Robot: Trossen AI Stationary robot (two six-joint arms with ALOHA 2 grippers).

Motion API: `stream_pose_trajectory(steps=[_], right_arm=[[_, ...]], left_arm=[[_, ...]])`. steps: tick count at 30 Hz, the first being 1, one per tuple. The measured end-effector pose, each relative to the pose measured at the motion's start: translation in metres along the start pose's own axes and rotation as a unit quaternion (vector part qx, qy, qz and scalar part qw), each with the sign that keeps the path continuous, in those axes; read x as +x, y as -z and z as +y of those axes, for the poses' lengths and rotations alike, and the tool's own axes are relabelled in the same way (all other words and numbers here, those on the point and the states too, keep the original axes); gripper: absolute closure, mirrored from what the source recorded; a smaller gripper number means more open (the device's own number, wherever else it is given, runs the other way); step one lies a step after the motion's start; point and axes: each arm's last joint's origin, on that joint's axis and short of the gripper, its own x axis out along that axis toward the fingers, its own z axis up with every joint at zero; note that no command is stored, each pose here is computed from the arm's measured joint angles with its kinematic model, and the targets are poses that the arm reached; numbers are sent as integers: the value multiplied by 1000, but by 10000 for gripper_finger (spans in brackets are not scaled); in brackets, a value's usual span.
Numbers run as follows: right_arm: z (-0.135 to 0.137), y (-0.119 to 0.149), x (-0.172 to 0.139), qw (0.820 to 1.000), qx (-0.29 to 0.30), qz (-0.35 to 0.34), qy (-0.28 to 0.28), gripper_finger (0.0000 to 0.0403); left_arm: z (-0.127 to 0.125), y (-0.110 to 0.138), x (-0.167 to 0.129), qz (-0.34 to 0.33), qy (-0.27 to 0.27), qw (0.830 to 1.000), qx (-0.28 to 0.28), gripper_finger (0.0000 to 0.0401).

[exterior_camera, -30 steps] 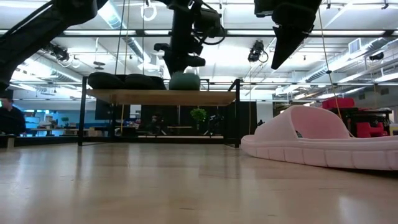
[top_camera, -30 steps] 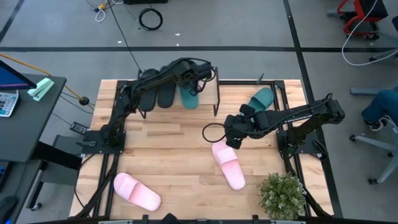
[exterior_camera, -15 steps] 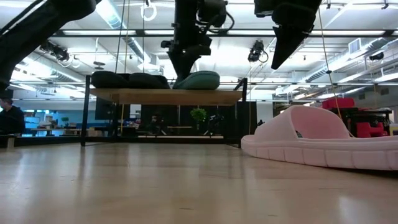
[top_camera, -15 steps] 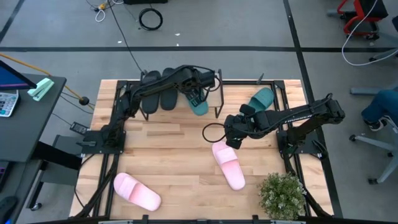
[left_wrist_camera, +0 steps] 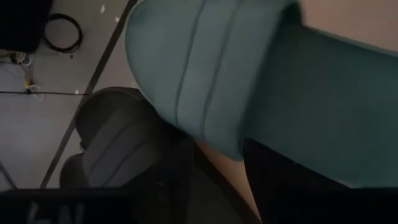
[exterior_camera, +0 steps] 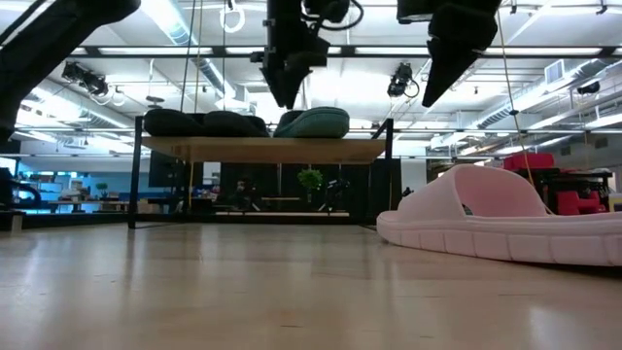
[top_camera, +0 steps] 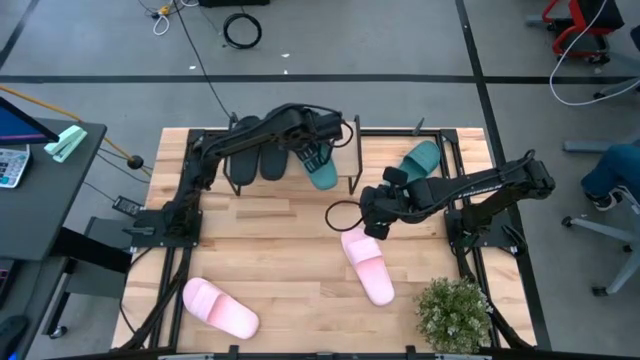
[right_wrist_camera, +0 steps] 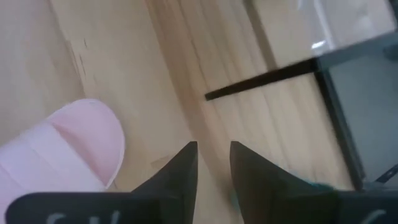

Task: Pick and place slides into the shelf
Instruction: Put the left green slipper on the shelf

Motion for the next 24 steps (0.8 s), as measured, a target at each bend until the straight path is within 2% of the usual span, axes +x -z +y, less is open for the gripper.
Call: stream_pose_trajectory(steps=[9, 14, 17, 21, 24], right_arm=[[-9, -24, -11, 991, -21, -131, 13, 341], [-35, -40, -17, 981, 39, -191, -8, 395], [-54, -48, -13, 974, 80, -212, -15, 392], [-78, -58, 2, 967, 110, -218, -75, 399], [-89, -63, 21, 968, 130, -204, -66, 399]], left_arm=[[-2, 18, -48, -53, 24, 998, 10, 278], [4, 37, -90, -102, 46, 994, 18, 310], [11, 52, -115, -134, 60, 988, 44, 341], [28, 75, -149, -180, 79, 979, 49, 386], [38, 88, -167, -206, 96, 973, 33, 394]])
